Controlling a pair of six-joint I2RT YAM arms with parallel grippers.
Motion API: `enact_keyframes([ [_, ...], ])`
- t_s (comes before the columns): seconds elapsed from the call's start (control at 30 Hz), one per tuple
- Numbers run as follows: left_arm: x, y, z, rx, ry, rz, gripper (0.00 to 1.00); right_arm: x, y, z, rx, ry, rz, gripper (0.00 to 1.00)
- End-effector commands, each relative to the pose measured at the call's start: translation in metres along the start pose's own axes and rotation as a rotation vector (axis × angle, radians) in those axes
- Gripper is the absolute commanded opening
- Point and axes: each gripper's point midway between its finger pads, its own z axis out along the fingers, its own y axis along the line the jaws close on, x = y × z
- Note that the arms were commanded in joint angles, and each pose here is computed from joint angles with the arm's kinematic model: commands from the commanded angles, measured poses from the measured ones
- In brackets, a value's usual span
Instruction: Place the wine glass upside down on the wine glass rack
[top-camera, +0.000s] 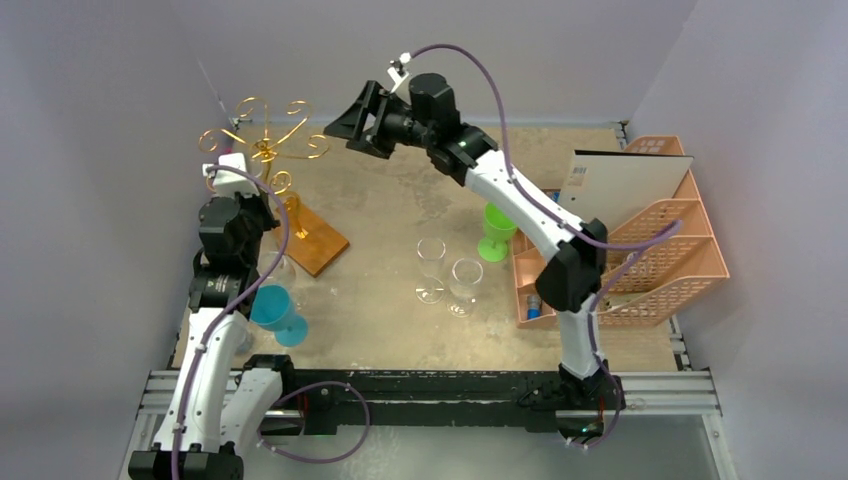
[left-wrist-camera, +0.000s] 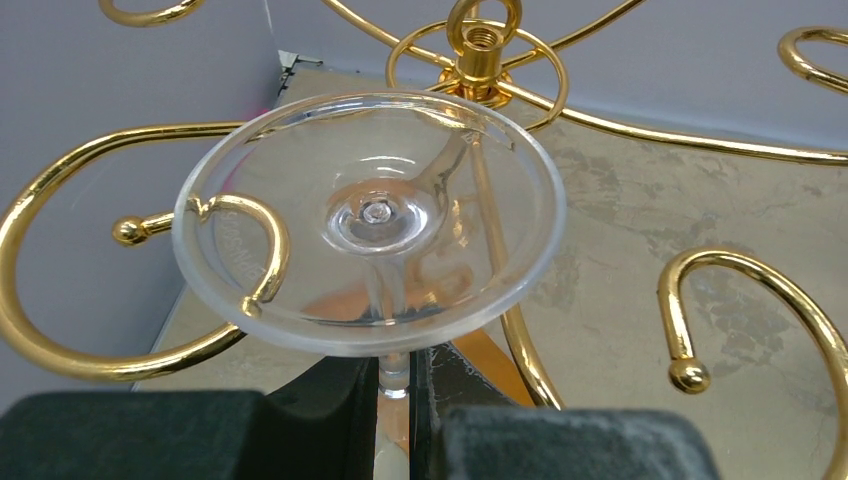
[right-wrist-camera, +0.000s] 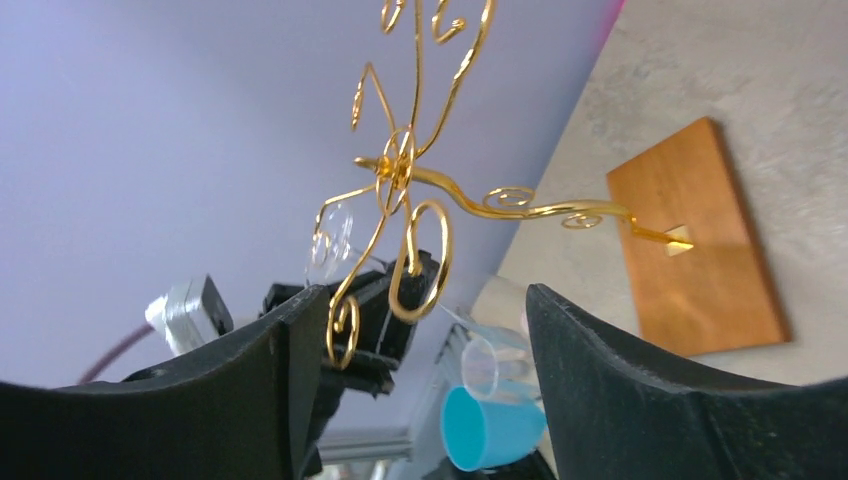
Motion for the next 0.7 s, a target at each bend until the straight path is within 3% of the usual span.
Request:
enact_keyframes([
  [0.0, -0.033, -0.004, -0.012, 0.034, -0.062, 0.028, 0.00, 0.003, 0.027, 0.016, -0.090, 0.064, 0.148, 0.71],
  [0.2, -0.034, -0.010, -0.020, 0.075, -0.057, 0.031, 0.00, 0.004, 0.027, 0.041, -0.131, 0.091, 0.203, 0.56],
  [0.5, -0.032, -0.018, -0.020, 0.123, -0.036, 0.045, 0.00, 0.000, 0.028, 0.043, -0.148, 0.074, 0.174, 0.03],
  [0.67, -0.037, -0.029, -0.016, 0.182, -0.044, 0.046, 0.00, -0.010, 0.026, 0.034, -0.102, 0.017, 0.091, 0.00],
])
